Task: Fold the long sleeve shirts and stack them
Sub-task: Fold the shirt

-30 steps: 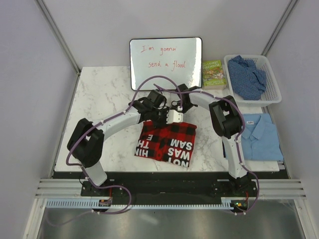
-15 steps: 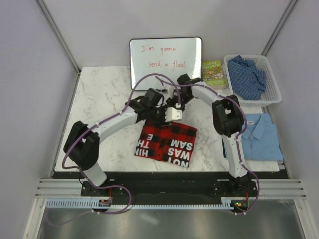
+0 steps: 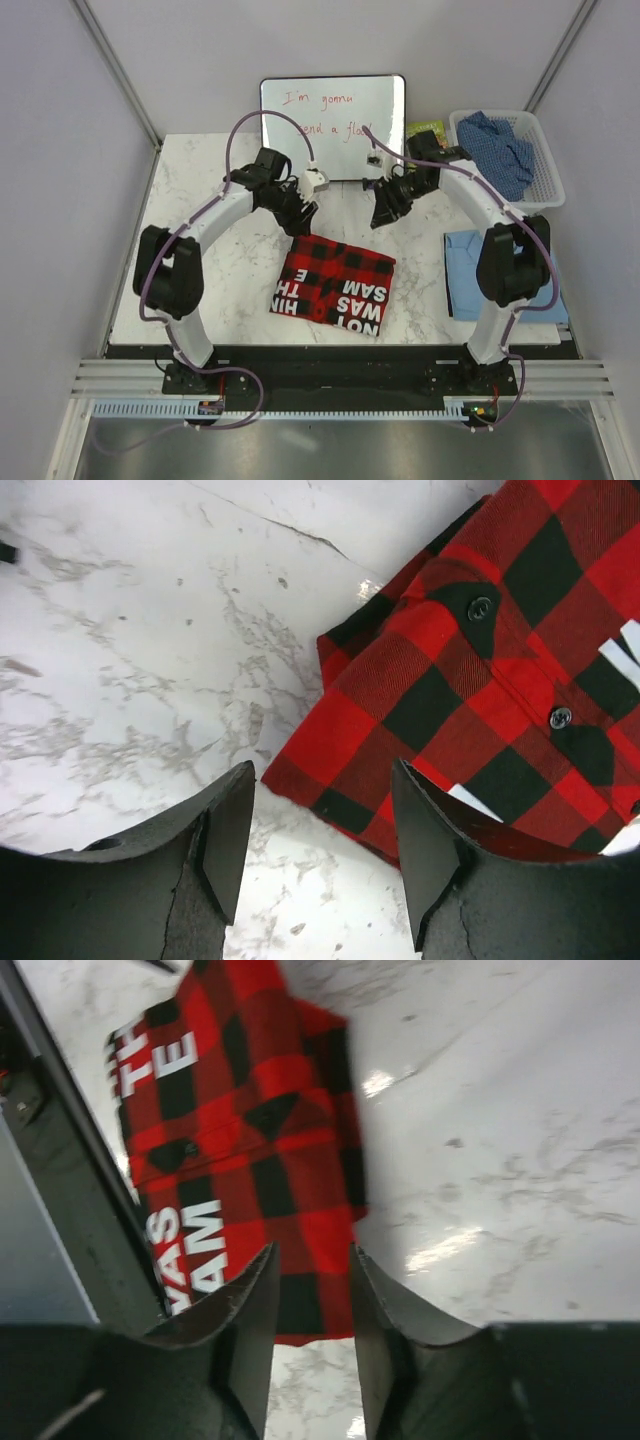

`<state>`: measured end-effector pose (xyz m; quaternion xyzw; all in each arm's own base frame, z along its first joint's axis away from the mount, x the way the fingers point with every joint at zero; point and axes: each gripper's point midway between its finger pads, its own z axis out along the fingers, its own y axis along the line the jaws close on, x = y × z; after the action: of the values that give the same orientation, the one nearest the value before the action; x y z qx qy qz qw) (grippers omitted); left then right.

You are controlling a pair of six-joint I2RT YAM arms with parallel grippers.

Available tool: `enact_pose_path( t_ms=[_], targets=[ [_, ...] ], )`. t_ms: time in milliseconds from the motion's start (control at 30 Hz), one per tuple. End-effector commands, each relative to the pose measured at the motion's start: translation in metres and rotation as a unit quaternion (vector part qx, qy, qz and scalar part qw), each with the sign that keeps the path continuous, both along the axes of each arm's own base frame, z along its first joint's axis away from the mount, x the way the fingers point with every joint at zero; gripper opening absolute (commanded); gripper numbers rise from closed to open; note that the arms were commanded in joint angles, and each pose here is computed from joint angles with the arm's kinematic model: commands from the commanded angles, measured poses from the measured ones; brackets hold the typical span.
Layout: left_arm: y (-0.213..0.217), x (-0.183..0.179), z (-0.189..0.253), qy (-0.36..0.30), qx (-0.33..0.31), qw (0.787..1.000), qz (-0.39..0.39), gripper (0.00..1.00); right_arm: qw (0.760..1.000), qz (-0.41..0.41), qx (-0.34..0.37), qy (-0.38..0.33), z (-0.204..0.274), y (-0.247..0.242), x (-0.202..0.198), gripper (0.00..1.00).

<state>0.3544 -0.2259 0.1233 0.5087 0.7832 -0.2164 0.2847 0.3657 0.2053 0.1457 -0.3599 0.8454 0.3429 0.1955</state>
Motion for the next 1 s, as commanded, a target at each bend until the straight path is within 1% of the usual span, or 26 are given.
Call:
enact_pose_path(
  t_ms=[0,67,133,200,233,267,300,333,400,433,500,533,600,633,667,700,733,767,800,833,867,900,933,967],
  targets=[
    [-0.018,0.003,-0.006,0.08,-0.04,0.996,0.027,0.64,0.996,0.046,0.029,0.073,-0.006,0.009,-0.076,0.37],
    [-0.017,0.008,-0.022,0.098,-0.025,0.994,0.042,0.64,0.994,0.065,0.017,0.09,-0.022,0.009,-0.097,0.36],
    [-0.016,0.007,-0.032,0.12,-0.025,0.991,0.047,0.63,0.992,0.069,0.009,0.101,-0.033,0.012,-0.105,0.36],
    [-0.017,0.007,-0.043,0.138,-0.025,0.989,0.048,0.57,0.992,0.069,-0.013,0.108,-0.056,0.011,-0.105,0.35],
    [-0.014,0.007,-0.046,0.15,-0.026,0.987,0.055,0.45,0.991,0.069,-0.022,0.11,-0.064,0.01,-0.103,0.34],
    [-0.013,0.008,-0.049,0.159,-0.029,0.985,0.06,0.38,0.991,0.065,-0.045,0.109,-0.082,0.005,-0.096,0.34],
    [-0.012,0.008,-0.056,0.171,-0.029,0.983,0.065,0.31,0.991,0.064,-0.055,0.107,-0.09,0.003,-0.092,0.33],
    [-0.006,0.012,-0.059,0.178,-0.03,0.981,0.076,0.17,0.991,0.061,-0.063,0.105,-0.102,0.003,-0.083,0.32],
    [-0.002,0.017,-0.069,0.194,-0.035,0.976,0.087,0.06,0.99,0.055,-0.084,0.095,-0.114,0.0,-0.07,0.32],
    [0.002,0.026,-0.068,0.194,-0.039,0.975,0.098,0.02,0.991,0.049,-0.087,0.085,-0.12,0.002,-0.056,0.32],
    [0.011,0.039,-0.078,0.204,-0.041,0.971,0.118,0.02,0.992,0.04,-0.095,0.07,-0.124,0.001,-0.039,0.32],
    [0.012,0.05,-0.073,0.202,-0.048,0.969,0.134,0.02,0.993,0.036,-0.096,0.054,-0.122,0.005,-0.022,0.31],
    [0.019,0.058,-0.067,0.217,-0.068,0.962,0.154,0.02,0.994,0.025,-0.1,0.038,-0.118,0.002,-0.005,0.32],
    [0.021,0.062,-0.059,0.216,-0.077,0.96,0.163,0.04,0.995,0.022,-0.099,0.021,-0.109,0.003,0.006,0.32],
    [0.021,0.062,-0.05,0.216,-0.09,0.958,0.163,0.09,0.994,0.023,-0.103,0.008,-0.104,0.002,0.012,0.32],
    [0.024,0.062,-0.041,0.219,-0.105,0.955,0.169,0.14,0.994,0.016,-0.112,-0.009,-0.097,-0.003,0.02,0.34],
    [0.025,0.056,-0.024,0.218,-0.124,0.953,0.168,0.15,0.993,0.01,-0.113,-0.042,-0.078,-0.003,0.034,0.35],
    [0.023,0.051,-0.012,0.228,-0.148,0.948,0.165,0.18,0.992,0.003,-0.113,-0.058,-0.067,-0.005,0.041,0.39],
    [0.026,0.051,-0.003,0.231,-0.159,0.943,0.18,0.27,0.992,-0.006,-0.111,-0.067,-0.053,-0.007,0.046,0.41],
    [0.028,0.043,0.0,0.232,-0.159,0.941,0.187,0.32,0.992,-0.01,-0.094,-0.082,-0.025,-0.004,0.047,0.44],
    [0.033,0.04,0.021,0.201,-0.159,0.947,0.194,0.36,0.993,-0.011,-0.081,-0.081,-0.012,-0.001,0.042,0.45],
    [0.033,0.037,0.034,0.183,-0.167,0.95,0.193,0.45,0.996,-0.02,-0.058,-0.063,0.001,0.004,0.031,0.45],
    [0.034,0.027,0.036,0.184,-0.169,0.949,0.191,0.5,0.999,-0.01,-0.008,-0.04,0.02,0.015,0.007,0.46],
    [0.033,0.019,0.058,0.162,-0.183,0.952,0.182,0.55,1.0,-0.008,0.025,-0.012,0.027,0.022,-0.009,0.49]
  ],
)
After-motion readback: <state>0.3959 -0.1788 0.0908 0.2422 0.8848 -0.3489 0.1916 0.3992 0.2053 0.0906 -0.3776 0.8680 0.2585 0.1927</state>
